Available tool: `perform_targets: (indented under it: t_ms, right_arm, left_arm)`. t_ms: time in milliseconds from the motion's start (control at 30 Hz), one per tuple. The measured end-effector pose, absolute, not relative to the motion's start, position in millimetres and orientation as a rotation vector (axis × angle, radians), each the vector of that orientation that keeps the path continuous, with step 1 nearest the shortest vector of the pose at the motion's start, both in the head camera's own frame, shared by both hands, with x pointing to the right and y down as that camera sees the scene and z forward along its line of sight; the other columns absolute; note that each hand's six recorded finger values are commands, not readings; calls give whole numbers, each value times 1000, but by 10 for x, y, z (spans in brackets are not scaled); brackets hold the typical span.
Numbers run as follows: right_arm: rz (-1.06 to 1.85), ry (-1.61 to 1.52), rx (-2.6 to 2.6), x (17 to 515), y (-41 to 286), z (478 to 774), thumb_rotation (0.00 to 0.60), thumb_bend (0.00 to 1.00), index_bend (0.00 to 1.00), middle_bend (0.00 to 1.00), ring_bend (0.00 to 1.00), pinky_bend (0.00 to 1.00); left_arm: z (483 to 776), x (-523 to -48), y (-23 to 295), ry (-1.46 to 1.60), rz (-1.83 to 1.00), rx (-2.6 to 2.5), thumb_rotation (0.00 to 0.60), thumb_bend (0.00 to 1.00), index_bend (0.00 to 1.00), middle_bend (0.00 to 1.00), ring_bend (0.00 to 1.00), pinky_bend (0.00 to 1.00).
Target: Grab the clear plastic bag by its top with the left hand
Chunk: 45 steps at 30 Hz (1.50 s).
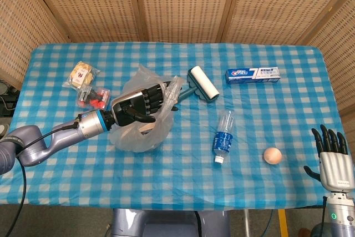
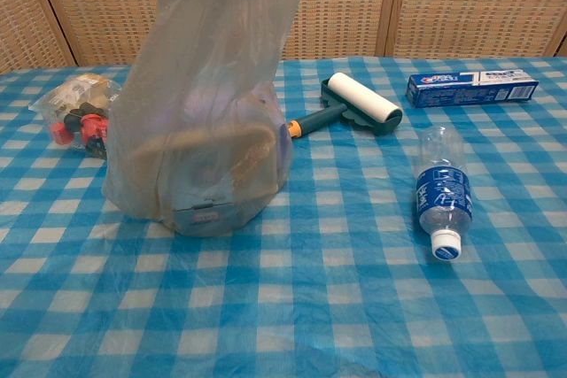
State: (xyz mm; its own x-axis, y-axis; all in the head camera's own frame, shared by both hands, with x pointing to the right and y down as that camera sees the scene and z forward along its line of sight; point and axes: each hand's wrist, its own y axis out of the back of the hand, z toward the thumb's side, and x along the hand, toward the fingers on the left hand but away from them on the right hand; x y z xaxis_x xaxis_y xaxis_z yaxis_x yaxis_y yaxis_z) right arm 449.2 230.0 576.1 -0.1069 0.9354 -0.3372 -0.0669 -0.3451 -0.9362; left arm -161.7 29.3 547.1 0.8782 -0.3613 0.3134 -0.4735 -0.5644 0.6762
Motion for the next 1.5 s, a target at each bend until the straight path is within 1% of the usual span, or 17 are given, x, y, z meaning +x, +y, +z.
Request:
perform_targets:
  t_ms: [300, 500, 733, 900, 1100, 1167, 1300, 1400, 1500]
  right_arm:
    - [1576, -1027, -1348, 4489, 2301, 5763, 600, 0, 85, 0, 0, 0]
    - [1581, -1024, -1351, 4495, 2300, 5778, 600, 0, 85, 0, 0, 0]
    - [1587, -1028, -1346, 4516, 2295, 5777, 600, 0, 85, 0, 0, 0]
    - [1586, -1027, -1347, 4513, 2294, 5775, 600, 0, 85, 0, 0, 0]
    - [1584, -1021, -1347, 4500, 2300, 5777, 600, 0, 85, 0, 0, 0]
    - [1585, -1021, -1348, 4500, 2302, 5777, 600, 0, 85, 0, 0, 0]
    - [1585, -1021, -1346, 4500, 2300, 5777, 600, 0, 85, 0, 0, 0]
    - [1585, -1020, -1346, 4497, 2300, 5777, 600, 0, 85, 0, 0, 0]
    - [1585, -1022, -1346, 4500, 2300, 5774, 600, 0, 85, 0, 0, 0]
  left_arm:
    - [5616, -1508, 393, -556, 195, 2181, 600, 0, 0, 0, 13, 118]
    - [5674, -1417, 385, -537, 191, 2168, 600, 0, 0, 0, 13, 120]
    - [5664, -1266, 359, -495, 126, 2150, 600, 0, 0, 0, 14, 126]
    - [5625, -1243, 330, -475, 96, 2149, 600, 0, 0, 0, 48, 156]
    - [5580, -1183, 287, -468, 89, 2142, 600, 0, 0, 0, 48, 155]
    - [5585, -1160, 282, -468, 108, 2137, 600, 0, 0, 0, 38, 144]
    - [5636, -1133, 299, -477, 181, 2132, 600, 0, 0, 0, 0, 85]
    - [5669, -1081, 346, -478, 240, 2120, 600, 0, 0, 0, 0, 79]
    - [5668, -1018, 389, -464, 240, 2110, 600, 0, 0, 0, 5, 85]
